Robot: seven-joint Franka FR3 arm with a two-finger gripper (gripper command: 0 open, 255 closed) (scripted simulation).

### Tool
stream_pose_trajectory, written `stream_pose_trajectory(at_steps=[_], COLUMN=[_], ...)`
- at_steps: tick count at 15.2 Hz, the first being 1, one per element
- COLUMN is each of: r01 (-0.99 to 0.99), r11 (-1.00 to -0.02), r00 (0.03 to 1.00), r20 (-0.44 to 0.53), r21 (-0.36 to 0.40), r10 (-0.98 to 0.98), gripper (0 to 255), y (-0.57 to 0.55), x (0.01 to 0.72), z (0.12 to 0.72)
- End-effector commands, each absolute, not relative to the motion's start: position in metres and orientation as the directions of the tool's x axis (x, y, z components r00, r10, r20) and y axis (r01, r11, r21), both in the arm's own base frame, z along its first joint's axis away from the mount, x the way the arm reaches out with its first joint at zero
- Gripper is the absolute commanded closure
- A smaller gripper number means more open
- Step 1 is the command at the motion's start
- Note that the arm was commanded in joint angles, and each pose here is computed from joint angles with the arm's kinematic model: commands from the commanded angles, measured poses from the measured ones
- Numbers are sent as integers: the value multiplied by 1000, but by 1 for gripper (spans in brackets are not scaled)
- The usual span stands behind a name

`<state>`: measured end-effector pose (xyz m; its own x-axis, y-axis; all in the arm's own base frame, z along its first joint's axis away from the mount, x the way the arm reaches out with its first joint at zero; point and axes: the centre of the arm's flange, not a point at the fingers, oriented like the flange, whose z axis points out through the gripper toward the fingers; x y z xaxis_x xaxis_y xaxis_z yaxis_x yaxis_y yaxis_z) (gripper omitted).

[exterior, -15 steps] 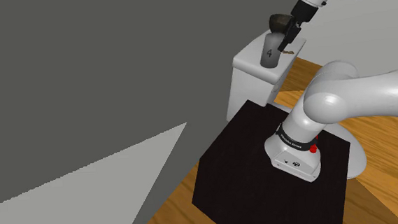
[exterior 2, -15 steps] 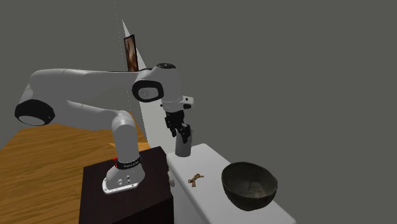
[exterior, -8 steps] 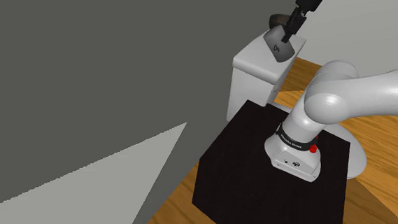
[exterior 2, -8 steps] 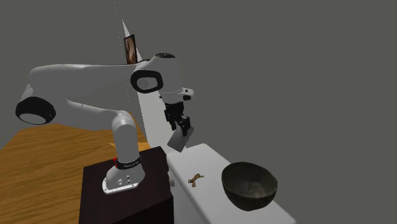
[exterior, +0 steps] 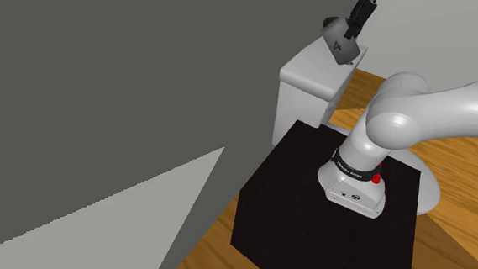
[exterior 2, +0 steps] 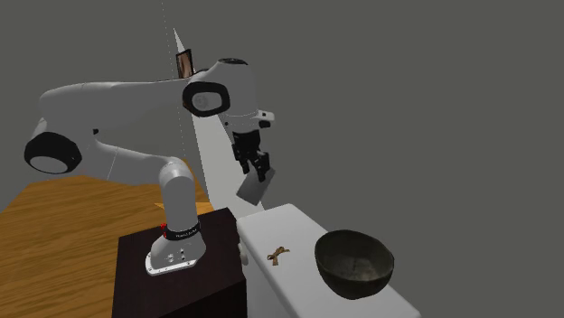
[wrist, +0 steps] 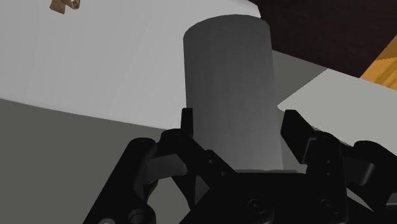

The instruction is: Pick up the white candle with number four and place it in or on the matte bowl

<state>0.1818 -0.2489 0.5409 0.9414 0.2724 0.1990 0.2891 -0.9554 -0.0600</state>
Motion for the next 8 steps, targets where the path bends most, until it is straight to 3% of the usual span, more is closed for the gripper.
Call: stream_pose_trajectory(at_steps=[1, 8], r01=[289, 289], r11=[-955, -955], r00=[941, 941], r20=[200, 200], r21=[-60, -60], r10=[272, 272], gripper=[255, 255], y=[-249, -249], x=[183, 183], z=[552, 589])
